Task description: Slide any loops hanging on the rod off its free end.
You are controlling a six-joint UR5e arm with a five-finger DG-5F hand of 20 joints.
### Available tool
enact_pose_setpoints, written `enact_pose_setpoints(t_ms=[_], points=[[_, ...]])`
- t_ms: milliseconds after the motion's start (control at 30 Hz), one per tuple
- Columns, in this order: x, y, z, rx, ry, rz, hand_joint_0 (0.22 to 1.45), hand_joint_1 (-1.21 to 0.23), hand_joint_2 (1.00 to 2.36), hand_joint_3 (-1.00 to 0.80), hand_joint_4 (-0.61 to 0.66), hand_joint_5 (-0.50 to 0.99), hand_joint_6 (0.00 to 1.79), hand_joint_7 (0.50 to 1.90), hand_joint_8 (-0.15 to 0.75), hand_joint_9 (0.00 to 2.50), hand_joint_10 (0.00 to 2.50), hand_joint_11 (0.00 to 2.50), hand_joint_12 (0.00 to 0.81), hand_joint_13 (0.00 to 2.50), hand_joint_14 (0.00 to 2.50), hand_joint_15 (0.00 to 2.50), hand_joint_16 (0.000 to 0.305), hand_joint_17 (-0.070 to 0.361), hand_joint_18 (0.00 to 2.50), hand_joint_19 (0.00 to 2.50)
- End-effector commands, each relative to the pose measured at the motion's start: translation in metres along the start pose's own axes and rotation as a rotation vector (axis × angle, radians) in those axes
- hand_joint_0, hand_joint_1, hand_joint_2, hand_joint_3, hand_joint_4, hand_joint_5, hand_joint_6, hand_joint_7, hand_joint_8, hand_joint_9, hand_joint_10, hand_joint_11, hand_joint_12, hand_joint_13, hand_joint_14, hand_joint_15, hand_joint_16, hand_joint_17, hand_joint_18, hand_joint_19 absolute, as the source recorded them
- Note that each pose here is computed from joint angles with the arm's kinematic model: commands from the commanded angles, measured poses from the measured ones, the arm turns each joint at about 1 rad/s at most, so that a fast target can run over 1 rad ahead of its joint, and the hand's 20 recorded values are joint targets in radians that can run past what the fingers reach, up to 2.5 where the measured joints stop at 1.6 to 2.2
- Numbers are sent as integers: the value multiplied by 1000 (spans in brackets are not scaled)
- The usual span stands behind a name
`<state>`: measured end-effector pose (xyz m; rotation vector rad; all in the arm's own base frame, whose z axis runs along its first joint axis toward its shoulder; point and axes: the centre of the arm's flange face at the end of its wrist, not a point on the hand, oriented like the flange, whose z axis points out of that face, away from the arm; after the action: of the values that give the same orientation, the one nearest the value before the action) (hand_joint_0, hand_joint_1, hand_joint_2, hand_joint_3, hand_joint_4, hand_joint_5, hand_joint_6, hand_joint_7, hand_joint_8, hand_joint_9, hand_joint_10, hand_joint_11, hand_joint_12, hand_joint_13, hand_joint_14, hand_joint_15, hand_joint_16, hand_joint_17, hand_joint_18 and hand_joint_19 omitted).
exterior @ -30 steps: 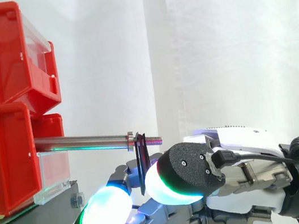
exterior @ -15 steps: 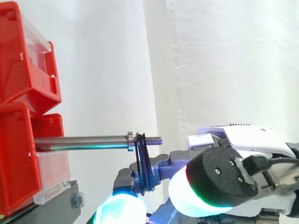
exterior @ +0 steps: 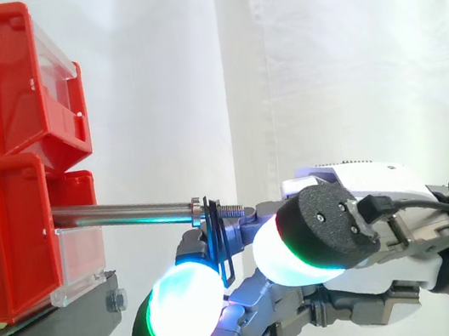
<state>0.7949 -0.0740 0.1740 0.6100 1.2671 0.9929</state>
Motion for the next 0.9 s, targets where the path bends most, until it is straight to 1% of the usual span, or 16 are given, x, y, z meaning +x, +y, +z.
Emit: enact_pose_setpoints(t_ms=[0,33,67,100,133,167,233,267,367,433,467,533,567,633,700,867], points=[[1,-11,-3,19,-13,14,604,-626,1005,-444,241,-92,502,1128,256,842,6,189,303,657,6,166,38,85,601,383],[0,-13,-3,20,-16,19,604,-626,1004,-444,246,-93,502,1120,254,841,9,189,303,658,6,163,38,85,601,383],[-2,-18,-5,24,-27,25,603,-627,1004,-444,251,-95,502,1104,256,841,7,194,303,659,6,160,38,86,602,375],[0,-23,-6,29,-28,28,602,-628,1004,-446,255,-97,503,1093,255,839,6,187,303,659,6,160,38,86,602,382],[3,-32,-8,35,-35,37,601,-629,1005,-446,261,-97,503,1093,255,839,6,187,303,659,6,163,38,86,603,384],[5,-35,-6,14,-50,51,599,-631,1004,-448,265,-99,503,1072,255,838,6,186,303,659,6,162,38,86,605,381],[7,-33,-4,8,-53,53,598,-631,1003,-450,264,-101,502,1059,255,836,6,187,303,659,6,162,38,86,604,380],[7,-33,-4,7,-61,53,597,-632,1004,-450,259,-102,503,1059,254,833,8,179,303,659,6,162,38,86,606,380],[7,-33,-3,9,-68,54,595,-624,1003,-459,264,-101,503,1063,255,835,7,180,302,661,6,162,38,87,609,391],[3,-32,-2,4,-75,51,593,-613,1003,-460,261,-100,503,1071,256,837,6,185,303,663,6,163,39,87,610,390],[-1,-29,2,-4,-79,48,592,-606,1003,-463,261,-99,503,1072,259,838,8,185,303,663,6,163,39,87,611,390],[-3,-28,3,-7,-80,48,593,-599,1003,-464,261,-98,503,1080,259,842,6,181,304,663,6,163,39,87,613,390],[-6,-25,8,-15,-81,48,593,-599,1003,-462,257,-97,502,1086,259,842,6,181,303,664,6,166,39,87,615,390],[-5,-25,7,-9,-62,47,595,-594,1003,-463,253,-94,502,1105,260,848,7,188,303,673,6,166,38,86,620,396],[-3,-24,7,-9,-57,46,597,-591,1003,-459,243,-91,502,1122,259,850,6,180,304,677,6,167,38,86,627,395],[-4,-23,9,-24,-61,37,610,-592,1005,-441,232,-84,502,1169,258,859,7,189,305,682,6,173,38,85,630,398]])
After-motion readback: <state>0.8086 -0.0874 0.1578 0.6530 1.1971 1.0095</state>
